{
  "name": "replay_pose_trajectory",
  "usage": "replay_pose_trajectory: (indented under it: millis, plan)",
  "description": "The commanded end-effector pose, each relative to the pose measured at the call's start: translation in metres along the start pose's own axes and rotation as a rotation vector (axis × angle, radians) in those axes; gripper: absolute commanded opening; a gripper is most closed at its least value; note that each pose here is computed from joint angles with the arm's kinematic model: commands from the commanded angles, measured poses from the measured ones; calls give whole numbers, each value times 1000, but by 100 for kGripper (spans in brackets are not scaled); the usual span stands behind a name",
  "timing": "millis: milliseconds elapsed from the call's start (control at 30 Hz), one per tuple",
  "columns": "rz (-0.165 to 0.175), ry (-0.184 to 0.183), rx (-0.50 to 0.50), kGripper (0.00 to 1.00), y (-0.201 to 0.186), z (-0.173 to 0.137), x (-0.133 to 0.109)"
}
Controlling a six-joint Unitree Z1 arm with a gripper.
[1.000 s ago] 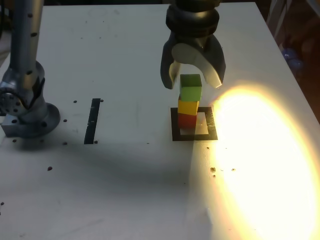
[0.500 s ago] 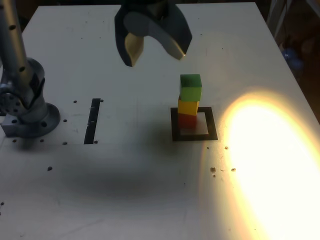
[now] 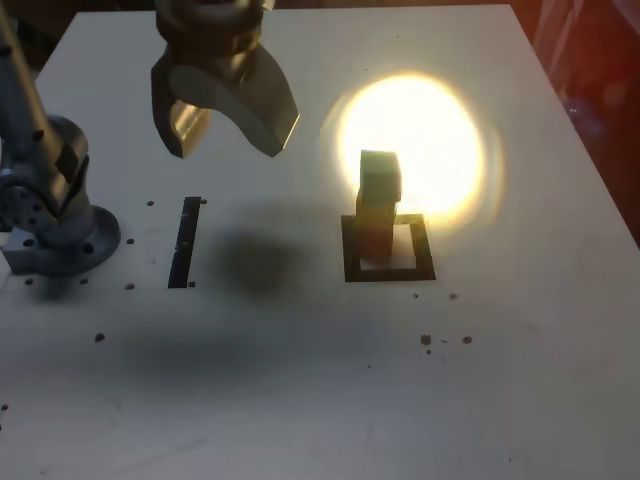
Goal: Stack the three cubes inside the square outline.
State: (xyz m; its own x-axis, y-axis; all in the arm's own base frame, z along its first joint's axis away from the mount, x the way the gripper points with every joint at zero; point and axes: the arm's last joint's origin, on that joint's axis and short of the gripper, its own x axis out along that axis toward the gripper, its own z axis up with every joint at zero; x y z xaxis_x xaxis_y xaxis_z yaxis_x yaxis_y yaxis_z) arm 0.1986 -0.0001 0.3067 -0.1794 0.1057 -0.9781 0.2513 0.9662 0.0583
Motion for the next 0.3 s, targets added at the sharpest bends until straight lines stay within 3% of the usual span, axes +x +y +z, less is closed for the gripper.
replay_pose_trajectory:
  millis: [0, 267]
  plan:
    - [-2, -3, -7, 98, 0, -4, 3]
    - [-26, 19, -21, 98, -3, -13, 21]
